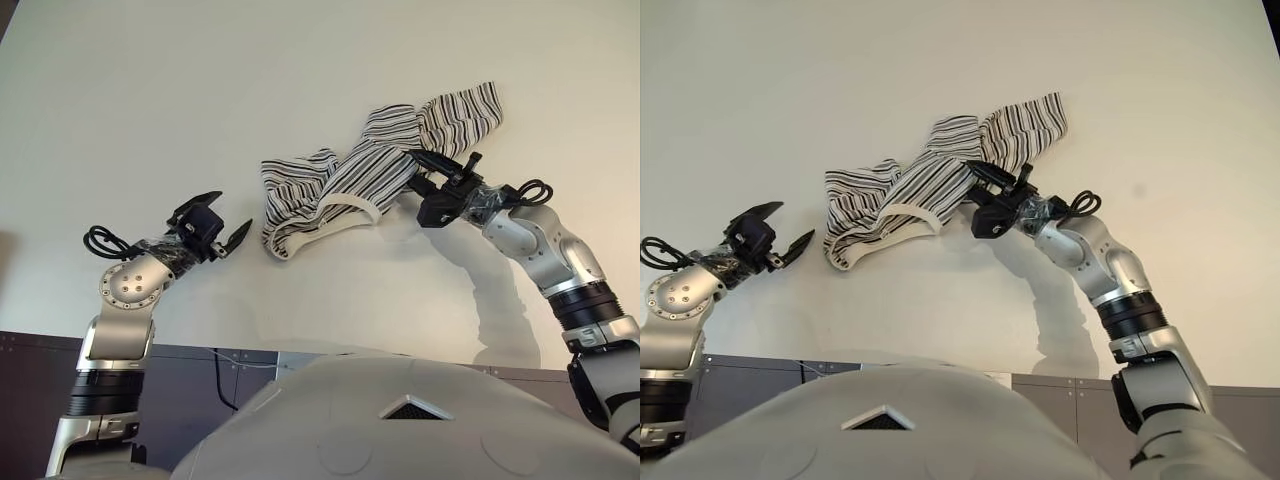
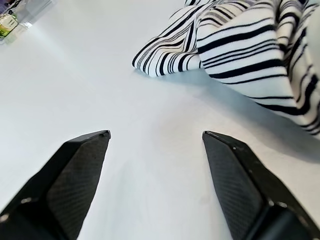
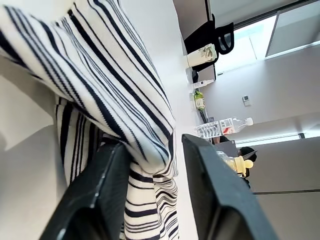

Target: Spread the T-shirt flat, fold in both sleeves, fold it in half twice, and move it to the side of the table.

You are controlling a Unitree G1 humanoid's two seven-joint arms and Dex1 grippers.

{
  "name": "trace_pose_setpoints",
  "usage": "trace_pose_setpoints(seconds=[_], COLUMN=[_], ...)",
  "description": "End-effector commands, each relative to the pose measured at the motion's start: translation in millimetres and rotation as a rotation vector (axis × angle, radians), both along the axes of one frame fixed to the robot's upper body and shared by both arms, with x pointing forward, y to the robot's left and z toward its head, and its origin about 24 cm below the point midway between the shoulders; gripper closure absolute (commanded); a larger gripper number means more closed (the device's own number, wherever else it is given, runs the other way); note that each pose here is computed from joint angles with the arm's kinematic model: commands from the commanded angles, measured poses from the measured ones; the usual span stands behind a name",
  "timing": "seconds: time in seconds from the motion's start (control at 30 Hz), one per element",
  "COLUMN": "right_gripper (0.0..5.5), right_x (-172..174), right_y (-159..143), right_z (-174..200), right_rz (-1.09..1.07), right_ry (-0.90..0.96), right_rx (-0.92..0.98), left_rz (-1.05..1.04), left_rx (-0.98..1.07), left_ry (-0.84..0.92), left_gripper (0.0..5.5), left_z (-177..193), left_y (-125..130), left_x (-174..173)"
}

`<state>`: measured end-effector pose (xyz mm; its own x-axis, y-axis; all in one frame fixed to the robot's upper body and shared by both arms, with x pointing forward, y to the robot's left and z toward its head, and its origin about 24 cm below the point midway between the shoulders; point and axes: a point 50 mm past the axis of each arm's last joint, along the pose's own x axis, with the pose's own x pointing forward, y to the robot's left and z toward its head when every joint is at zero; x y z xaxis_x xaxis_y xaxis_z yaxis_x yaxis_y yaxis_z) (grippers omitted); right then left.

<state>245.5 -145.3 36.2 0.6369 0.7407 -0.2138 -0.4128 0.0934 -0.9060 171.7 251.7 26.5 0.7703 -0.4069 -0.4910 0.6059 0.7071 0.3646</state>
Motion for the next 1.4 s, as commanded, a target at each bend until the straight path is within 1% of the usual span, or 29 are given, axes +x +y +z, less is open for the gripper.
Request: trace_pose_setpoints(seconds=[0.03,0.2,0.33,0.5,0.6,0.67,0.8,1.03,1.17,1.3,1.33,1.4], right_gripper=[3.81,3.81,3.81,3.81,3.81,3.81,3.81,3.81,4.50,5.25,5.37,5.37], right_x=[5,1,-2,9,17,19,17,24,27,21,19,18], right_y=[-5,1,8,-1,-9,-10,-3,3,2,4,4,4], right_z=[4,2,11,21,15,10,0,-4,-4,0,1,3], right_rz=[0.009,0.050,0.084,0.013,-0.032,-0.037,0.008,0.022,-0.003,0.048,0.062,0.081], right_ry=[0.025,0.067,0.054,-0.012,-0.020,-0.015,0.007,-0.050,-0.083,-0.074,-0.072,-0.070], right_rx=[-0.023,-0.051,0.010,0.041,-0.013,-0.031,-0.063,-0.090,-0.078,-0.038,-0.030,-0.012], left_rz=[0.010,0.010,0.010,0.009,0.011,0.010,0.015,0.008,0.001,-0.004,0.004,0.025], left_rx=[-0.002,-0.006,-0.010,-0.015,-0.017,-0.018,-0.019,-0.027,-0.027,-0.019,-0.014,-0.013], left_ry=[0.081,0.093,0.100,0.108,0.108,0.105,0.101,0.103,0.096,0.051,0.030,-0.014], left_gripper=[2.08,2.08,2.08,2.08,2.08,2.08,2.08,2.08,2.08,2.08,2.08,2.08], left_z=[-16,-19,-22,-23,-24,-24,-24,-22,-20,-10,-7,1], left_y=[-2,-1,-2,-2,-2,-3,-3,-2,-2,-1,1,2], left_x=[-12,-12,-12,-13,-12,-10,-9,-9,-7,-5,-3,4])
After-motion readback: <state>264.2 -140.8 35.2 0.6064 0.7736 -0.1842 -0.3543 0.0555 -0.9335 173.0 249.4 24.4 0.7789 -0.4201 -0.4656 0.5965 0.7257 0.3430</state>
